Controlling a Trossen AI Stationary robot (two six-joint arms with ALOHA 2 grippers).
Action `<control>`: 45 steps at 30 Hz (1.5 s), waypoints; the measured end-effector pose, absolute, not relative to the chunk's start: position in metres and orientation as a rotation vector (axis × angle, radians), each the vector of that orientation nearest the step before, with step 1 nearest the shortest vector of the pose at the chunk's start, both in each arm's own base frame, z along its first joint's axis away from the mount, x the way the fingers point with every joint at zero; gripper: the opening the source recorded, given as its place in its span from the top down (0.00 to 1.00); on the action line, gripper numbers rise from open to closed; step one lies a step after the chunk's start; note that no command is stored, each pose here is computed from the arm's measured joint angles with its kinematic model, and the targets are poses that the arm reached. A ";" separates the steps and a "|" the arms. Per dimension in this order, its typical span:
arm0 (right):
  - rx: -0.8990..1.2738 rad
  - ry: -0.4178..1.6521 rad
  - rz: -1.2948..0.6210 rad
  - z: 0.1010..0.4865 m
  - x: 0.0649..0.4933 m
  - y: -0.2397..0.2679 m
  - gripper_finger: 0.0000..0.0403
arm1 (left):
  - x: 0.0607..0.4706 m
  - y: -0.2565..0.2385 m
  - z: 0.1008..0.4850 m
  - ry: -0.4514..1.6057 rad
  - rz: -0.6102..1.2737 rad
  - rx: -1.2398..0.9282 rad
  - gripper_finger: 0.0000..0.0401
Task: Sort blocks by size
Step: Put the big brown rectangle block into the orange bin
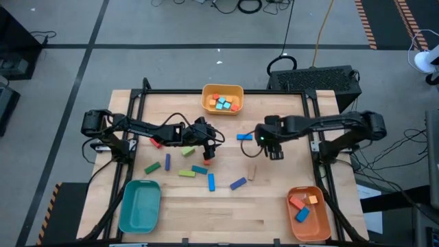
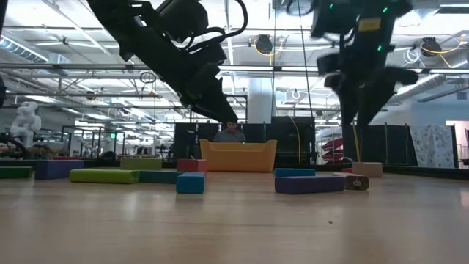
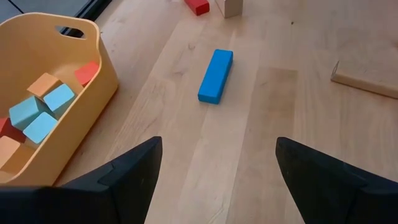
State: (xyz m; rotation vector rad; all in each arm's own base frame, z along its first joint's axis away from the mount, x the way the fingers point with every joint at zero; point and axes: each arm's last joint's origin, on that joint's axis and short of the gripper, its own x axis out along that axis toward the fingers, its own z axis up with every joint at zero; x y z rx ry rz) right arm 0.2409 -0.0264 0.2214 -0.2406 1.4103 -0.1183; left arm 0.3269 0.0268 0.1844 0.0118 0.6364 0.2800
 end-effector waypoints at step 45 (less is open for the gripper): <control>-0.266 1.753 -0.111 0.137 0.238 -0.088 0.72 | 0.324 0.028 0.181 0.679 0.309 0.016 0.22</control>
